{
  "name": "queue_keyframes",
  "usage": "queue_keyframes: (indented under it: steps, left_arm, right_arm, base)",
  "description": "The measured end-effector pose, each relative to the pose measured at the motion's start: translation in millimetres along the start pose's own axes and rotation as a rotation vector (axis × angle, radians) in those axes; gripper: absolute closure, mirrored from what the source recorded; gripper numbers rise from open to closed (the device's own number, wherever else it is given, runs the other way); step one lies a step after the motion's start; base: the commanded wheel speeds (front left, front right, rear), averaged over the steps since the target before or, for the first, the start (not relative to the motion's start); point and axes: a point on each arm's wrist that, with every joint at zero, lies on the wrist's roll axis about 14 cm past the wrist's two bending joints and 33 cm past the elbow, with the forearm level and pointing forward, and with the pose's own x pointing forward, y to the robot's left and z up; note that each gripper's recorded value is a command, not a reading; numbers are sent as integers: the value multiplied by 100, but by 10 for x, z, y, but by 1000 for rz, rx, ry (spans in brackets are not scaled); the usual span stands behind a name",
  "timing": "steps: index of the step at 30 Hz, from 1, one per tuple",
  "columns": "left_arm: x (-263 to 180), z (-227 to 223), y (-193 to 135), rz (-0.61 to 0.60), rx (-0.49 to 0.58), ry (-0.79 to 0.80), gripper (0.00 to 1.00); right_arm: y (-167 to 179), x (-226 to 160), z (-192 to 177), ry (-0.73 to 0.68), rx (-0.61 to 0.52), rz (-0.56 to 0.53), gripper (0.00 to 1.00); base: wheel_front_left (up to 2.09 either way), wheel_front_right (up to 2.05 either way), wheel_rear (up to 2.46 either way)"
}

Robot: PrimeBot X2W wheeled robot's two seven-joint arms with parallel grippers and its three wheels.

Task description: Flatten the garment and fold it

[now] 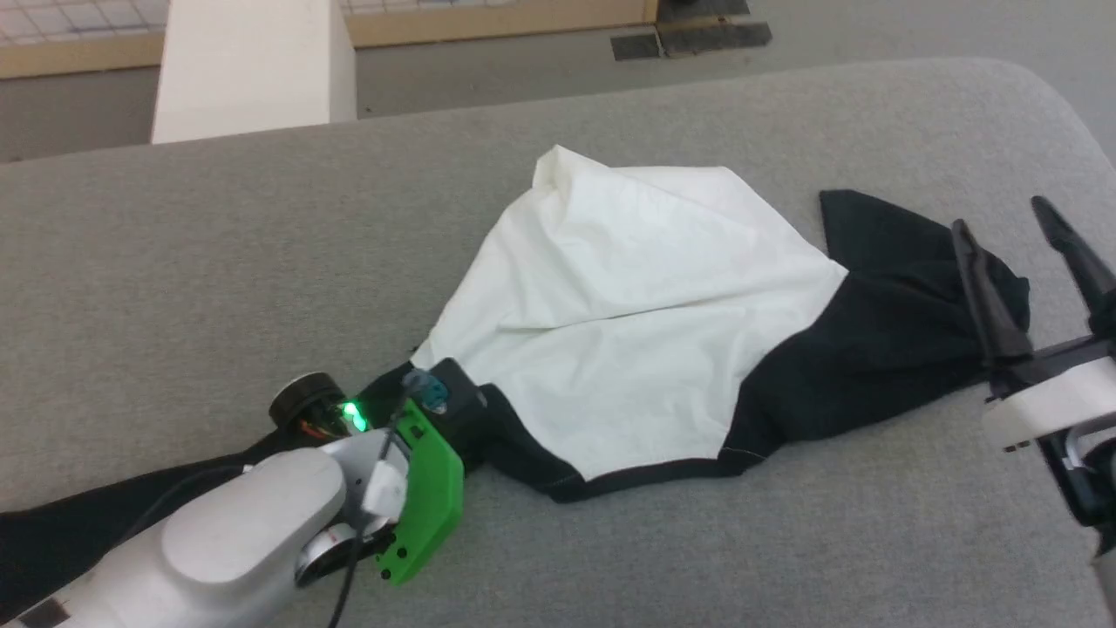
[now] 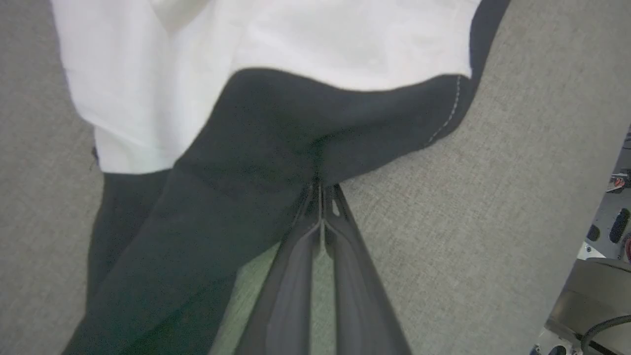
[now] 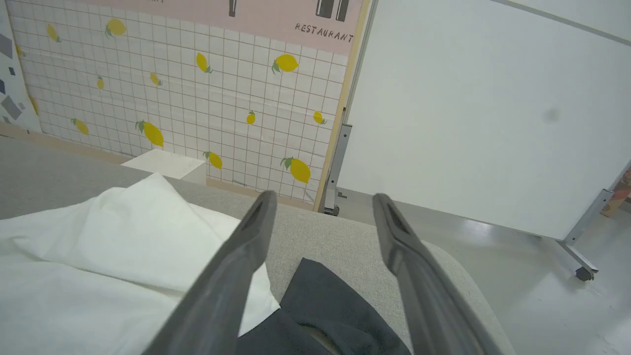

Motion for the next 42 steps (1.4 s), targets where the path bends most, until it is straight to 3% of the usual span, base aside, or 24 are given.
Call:
queue_keyframes:
  steps: [6,14,19,24,30,38,39,40,41,42]
  left_arm:
    - [-354,40,-1,95,-81,-178,100]
    - [-592,-179,-309,115,-163,-208,100]
    - [-608,-209,-412,112,-199,-227,100]
    - [-519,-212,-427,97,-237,-233,100]
    - [-402,-247,-365,89,-272,-227,100]
    - [-330,-321,-269,100,-299,-221,100]
    - [-332,-307,-263,103,-299,-230,100]
    - [-335,-297,-257,105,-298,-235,100]
    - [-342,-282,-248,110,-296,-246,100]
    - [-350,-263,-237,116,-294,-258,100]
  right_arm:
    - [0,53,133,67,-88,97,0]
    - [367,-254,-355,573,-150,378,0]
    - [464,-385,-549,755,-158,447,0]
    - [618,-562,-1017,932,-99,478,0]
    - [782,-542,-1484,1017,21,448,0]
    - [985,-536,-1742,1049,22,507,0]
    - [992,-529,-1738,1035,23,510,74]
    - [988,-518,-1730,1013,20,510,79]
    - [985,-513,-1719,990,19,509,100]
    - [965,-506,-1705,971,16,506,100]
  base:
    - [0,0,0]
    - [0,0,0]
    - [0,0,0]
    - [0,0,0]
    - [0,0,0]
    - [0,0,0]
    - [0,0,0]
    - [0,0,0]
    - [0,0,0]
    - [0,0,0]
